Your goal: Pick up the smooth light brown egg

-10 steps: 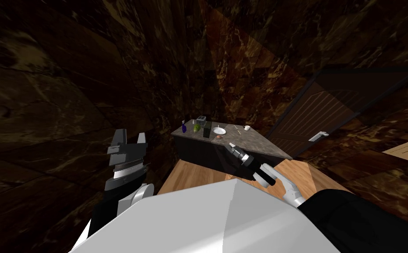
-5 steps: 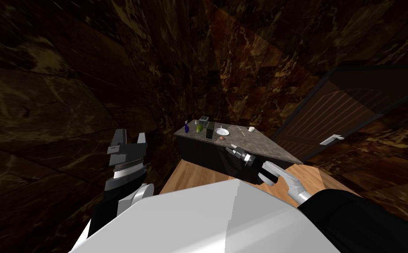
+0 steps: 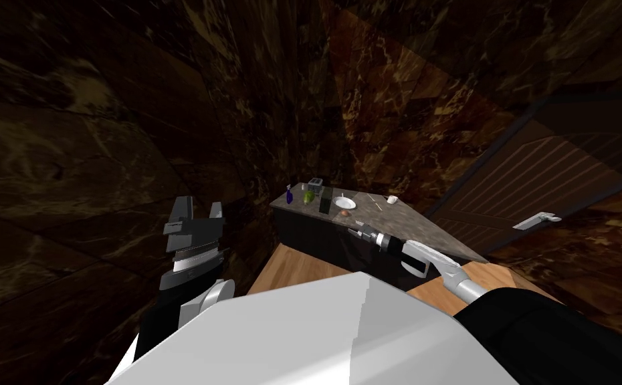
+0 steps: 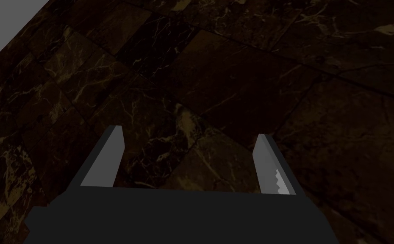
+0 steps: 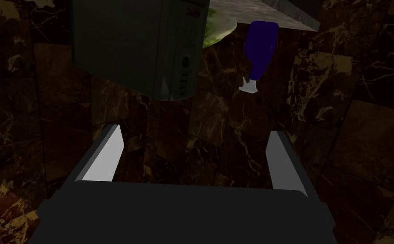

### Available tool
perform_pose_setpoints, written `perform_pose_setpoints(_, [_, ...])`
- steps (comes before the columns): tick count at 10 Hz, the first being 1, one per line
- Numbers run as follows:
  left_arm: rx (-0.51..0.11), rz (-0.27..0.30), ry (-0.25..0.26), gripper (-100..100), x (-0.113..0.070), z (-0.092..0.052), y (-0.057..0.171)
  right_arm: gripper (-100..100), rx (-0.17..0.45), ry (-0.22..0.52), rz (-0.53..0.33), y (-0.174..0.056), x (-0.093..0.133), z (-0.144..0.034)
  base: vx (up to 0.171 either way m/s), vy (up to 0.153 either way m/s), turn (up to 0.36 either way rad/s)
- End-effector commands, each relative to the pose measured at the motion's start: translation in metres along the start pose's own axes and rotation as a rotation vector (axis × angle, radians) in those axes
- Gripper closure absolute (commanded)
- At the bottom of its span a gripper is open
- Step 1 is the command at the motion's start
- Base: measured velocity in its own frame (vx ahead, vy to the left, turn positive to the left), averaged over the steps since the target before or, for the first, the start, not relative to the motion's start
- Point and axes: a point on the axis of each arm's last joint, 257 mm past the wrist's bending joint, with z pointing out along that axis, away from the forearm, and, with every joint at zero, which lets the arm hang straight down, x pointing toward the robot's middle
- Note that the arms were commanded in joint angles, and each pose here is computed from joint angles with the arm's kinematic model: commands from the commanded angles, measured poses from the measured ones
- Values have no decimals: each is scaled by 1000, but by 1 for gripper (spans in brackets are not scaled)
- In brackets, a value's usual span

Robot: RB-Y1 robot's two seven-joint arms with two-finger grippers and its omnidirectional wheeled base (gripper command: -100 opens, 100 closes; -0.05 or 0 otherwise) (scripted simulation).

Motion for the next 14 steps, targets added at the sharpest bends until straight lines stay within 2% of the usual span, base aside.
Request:
perform_pose_setpoints(1, [0,0,0,0,0,0,0,-100,-3,34,-46,-9,6,-4,51,20,50])
perform_pose_setpoints(3, [0,0,0,0,0,0,0,-100,-5,138,-173,-32,30,-14,107,33,114])
perform_pose_setpoints(4, [0,0,0,0,0,0,0,-100,-9,147,-188,-34,28,-15,97,30,55])
perform_pose_setpoints(5, [0,0,0,0,0,0,0,-100,-14,201,-255,-47,38,-21,79,37,63])
perform_pose_setpoints(6, [0,0,0,0,0,0,0,-100,-14,201,-255,-47,38,-21,65,19,42])
perform_pose_setpoints(10, [0,0,0,0,0,0,0,-100,-35,397,-470,-95,71,-52,134,16,109])
perform_pose_setpoints(11, [0,0,0,0,0,0,0,-100,-37,403,-478,-96,72,-52,109,12,39])
perform_pose_setpoints(14, [0,0,0,0,0,0,0,-100,-62,530,-589,-123,94,-78,121,7,80])
